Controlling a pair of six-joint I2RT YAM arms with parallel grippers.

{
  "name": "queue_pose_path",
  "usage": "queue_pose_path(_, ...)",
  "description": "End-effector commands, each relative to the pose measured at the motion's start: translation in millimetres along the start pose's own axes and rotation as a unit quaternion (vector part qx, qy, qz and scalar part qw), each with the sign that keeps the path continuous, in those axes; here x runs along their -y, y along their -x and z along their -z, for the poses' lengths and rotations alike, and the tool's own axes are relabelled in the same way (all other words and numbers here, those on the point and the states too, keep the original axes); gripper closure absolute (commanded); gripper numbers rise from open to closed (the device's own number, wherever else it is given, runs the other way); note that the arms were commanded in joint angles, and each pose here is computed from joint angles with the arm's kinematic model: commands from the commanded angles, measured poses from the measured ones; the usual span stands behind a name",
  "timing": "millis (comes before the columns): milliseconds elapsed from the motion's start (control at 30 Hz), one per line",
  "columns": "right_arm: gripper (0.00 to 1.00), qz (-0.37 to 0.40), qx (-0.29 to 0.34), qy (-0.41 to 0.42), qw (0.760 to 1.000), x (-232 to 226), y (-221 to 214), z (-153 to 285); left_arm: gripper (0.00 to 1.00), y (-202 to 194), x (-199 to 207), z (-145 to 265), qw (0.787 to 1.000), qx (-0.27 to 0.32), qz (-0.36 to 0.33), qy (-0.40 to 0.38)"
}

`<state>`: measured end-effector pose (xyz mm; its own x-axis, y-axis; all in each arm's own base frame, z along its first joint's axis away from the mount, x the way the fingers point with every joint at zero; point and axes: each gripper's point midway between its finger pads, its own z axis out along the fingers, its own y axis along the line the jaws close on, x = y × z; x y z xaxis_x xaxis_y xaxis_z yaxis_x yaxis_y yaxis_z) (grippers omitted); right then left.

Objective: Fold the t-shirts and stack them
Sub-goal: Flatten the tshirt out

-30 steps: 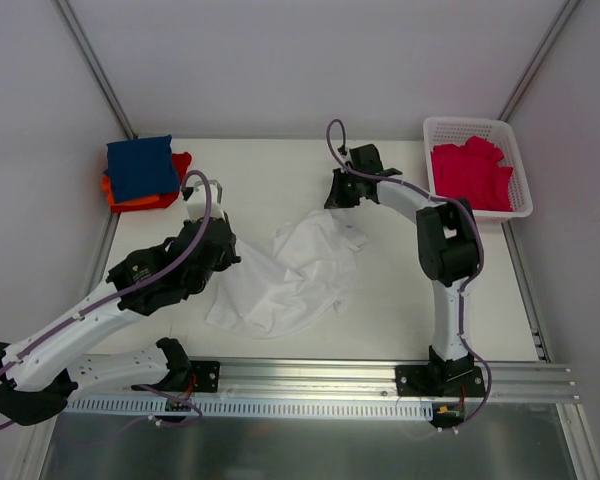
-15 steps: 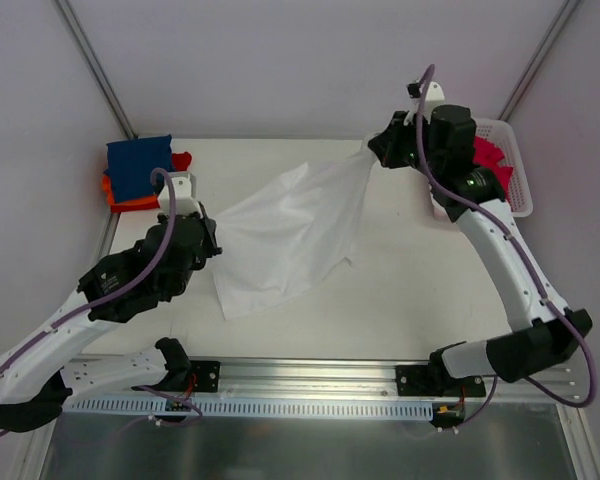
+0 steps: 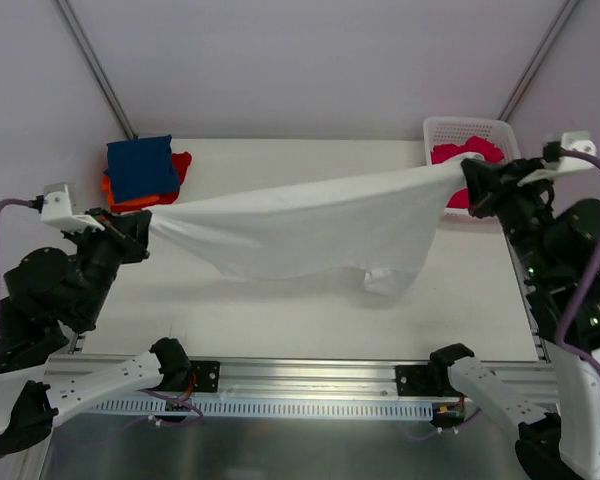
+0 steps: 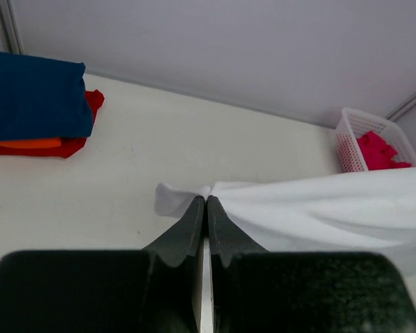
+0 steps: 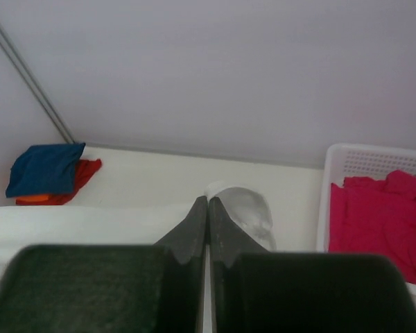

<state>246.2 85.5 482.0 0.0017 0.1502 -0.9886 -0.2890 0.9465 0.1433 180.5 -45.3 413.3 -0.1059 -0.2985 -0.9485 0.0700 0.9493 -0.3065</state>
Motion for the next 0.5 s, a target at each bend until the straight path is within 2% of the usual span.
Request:
queue_pose_path(0, 1.0, 0.012, 0.059, -0.044, 0.997, 19, 28, 44, 1.0, 33, -21, 21, 0.999, 0.046, 0.022, -0.001)
queue_pose_path(200, 1.0, -0.012, 0.13, -0.034, 0.991, 17, 58, 96, 1.0, 47, -26, 40, 0.995, 0.064, 0.061, -0.04)
queue_pose_path(267, 1.0, -0.015, 0.135, -0.029, 0.99, 15, 60, 103, 1.0, 49, -23, 41, 0.994, 0.063, 0.068, -0.05)
queue_pose_path(467, 1.0, -0.028, 0.097, -0.02, 0.995, 12, 36, 89, 1.0, 30, -14, 25, 0.997, 0.041, 0.058, -0.029)
